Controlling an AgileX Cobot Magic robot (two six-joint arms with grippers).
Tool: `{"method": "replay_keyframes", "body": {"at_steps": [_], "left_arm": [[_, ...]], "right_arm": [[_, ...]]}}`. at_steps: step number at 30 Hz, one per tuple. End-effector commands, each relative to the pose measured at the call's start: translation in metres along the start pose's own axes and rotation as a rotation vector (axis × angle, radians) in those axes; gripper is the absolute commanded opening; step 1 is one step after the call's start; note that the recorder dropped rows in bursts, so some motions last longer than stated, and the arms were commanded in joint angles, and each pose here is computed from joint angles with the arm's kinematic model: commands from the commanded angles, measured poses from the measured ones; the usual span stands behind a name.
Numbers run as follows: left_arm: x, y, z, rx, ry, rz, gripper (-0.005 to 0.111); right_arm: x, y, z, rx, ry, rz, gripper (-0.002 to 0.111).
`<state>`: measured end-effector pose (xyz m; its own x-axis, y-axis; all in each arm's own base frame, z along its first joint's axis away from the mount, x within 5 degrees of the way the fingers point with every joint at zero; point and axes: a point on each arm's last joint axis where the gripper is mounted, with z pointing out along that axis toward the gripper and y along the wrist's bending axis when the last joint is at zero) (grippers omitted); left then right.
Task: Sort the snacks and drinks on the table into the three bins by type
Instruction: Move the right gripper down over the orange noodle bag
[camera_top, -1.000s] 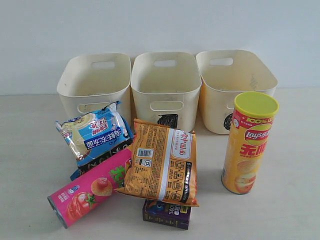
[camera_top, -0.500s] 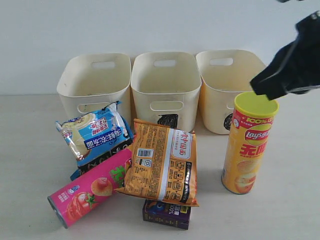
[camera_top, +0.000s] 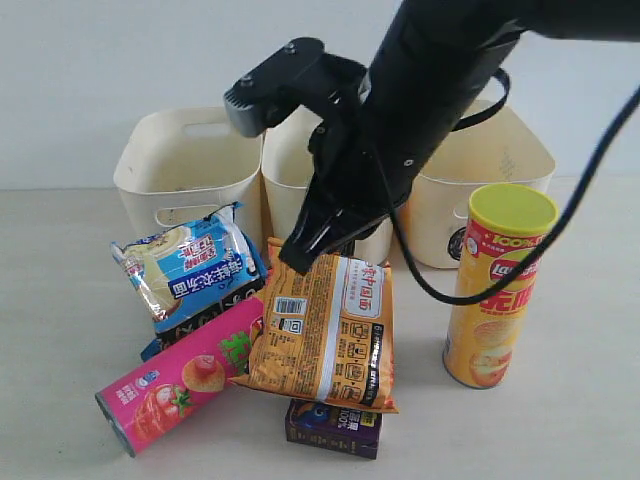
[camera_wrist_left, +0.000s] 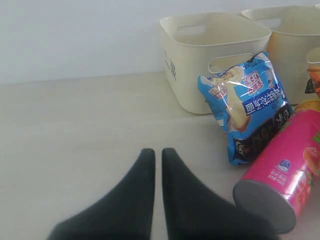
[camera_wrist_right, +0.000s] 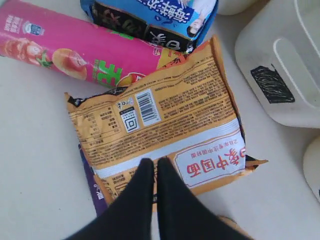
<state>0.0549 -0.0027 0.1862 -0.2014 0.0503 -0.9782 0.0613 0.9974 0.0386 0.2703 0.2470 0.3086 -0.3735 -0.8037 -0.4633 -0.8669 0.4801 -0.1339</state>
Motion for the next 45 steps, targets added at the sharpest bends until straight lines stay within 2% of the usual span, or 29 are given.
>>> {"method": "replay_keyframes", "body": {"at_steps": [1, 3, 4, 5, 7, 8, 11, 13, 16, 18, 24, 31, 34, 39, 45], "left_arm": [[-0.002, 0.000, -0.001, 0.002, -0.013, -0.008, 0.004], [-0.002, 0.000, -0.001, 0.002, -0.013, -0.008, 0.004], [-0.002, 0.000, -0.001, 0.002, -0.013, -0.008, 0.004], [-0.002, 0.000, -0.001, 0.002, -0.013, -0.008, 0.004], [-0.002, 0.000, -0.001, 0.002, -0.013, -0.008, 0.004], [-0.002, 0.000, -0.001, 0.002, -0.013, -0.008, 0.004], [-0.002, 0.000, -0.001, 0.002, -0.013, -0.008, 0.004], [-0.002, 0.000, -0.001, 0.002, -0.013, -0.008, 0.004], [-0.002, 0.000, -0.001, 0.002, -0.013, -0.008, 0.004], [-0.002, 0.000, -0.001, 0.002, -0.013, -0.008, 0.004], [-0.002, 0.000, -0.001, 0.002, -0.013, -0.008, 0.004], [-0.002, 0.000, -0.001, 0.002, -0.013, -0.008, 0.004], [-0.002, 0.000, -0.001, 0.002, -0.013, -0.008, 0.004], [-0.002, 0.000, -0.001, 0.002, -0.013, -0.008, 0.004], [-0.002, 0.000, -0.001, 0.002, -0.013, -0.008, 0.004]], "right_arm": [[-0.011, -0.009, 0.020, 0.022, 0.058, -0.071, 0.001], [-0.017, -0.013, 0.027, 0.032, 0.060, -0.078, 0.013], [-0.020, -0.015, 0.030, 0.043, 0.058, -0.085, 0.029], [-0.020, -0.016, 0.032, 0.051, 0.054, -0.092, 0.039], [-0.021, -0.020, 0.038, 0.088, 0.056, -0.116, 0.073], [-0.020, -0.024, 0.041, 0.116, 0.060, -0.117, 0.086], [-0.019, -0.035, 0.046, 0.145, 0.031, -0.039, 0.085], [-0.013, -0.052, 0.050, 0.155, 0.016, 0.116, 0.085], [-0.003, -0.067, 0.056, 0.077, 0.013, 0.284, 0.085], [-0.002, -0.068, 0.060, 0.033, 0.013, 0.338, 0.085], [-0.003, -0.070, 0.068, 0.025, 0.034, 0.360, 0.085], [-0.005, -0.078, 0.099, 0.032, 0.103, 0.372, 0.085], [-0.001, -0.082, 0.106, 0.026, 0.144, 0.340, 0.085], [0.001, -0.083, 0.113, 0.004, 0.154, 0.149, 0.085], [0.005, -0.089, 0.113, -0.005, 0.152, 0.108, 0.085]]}}
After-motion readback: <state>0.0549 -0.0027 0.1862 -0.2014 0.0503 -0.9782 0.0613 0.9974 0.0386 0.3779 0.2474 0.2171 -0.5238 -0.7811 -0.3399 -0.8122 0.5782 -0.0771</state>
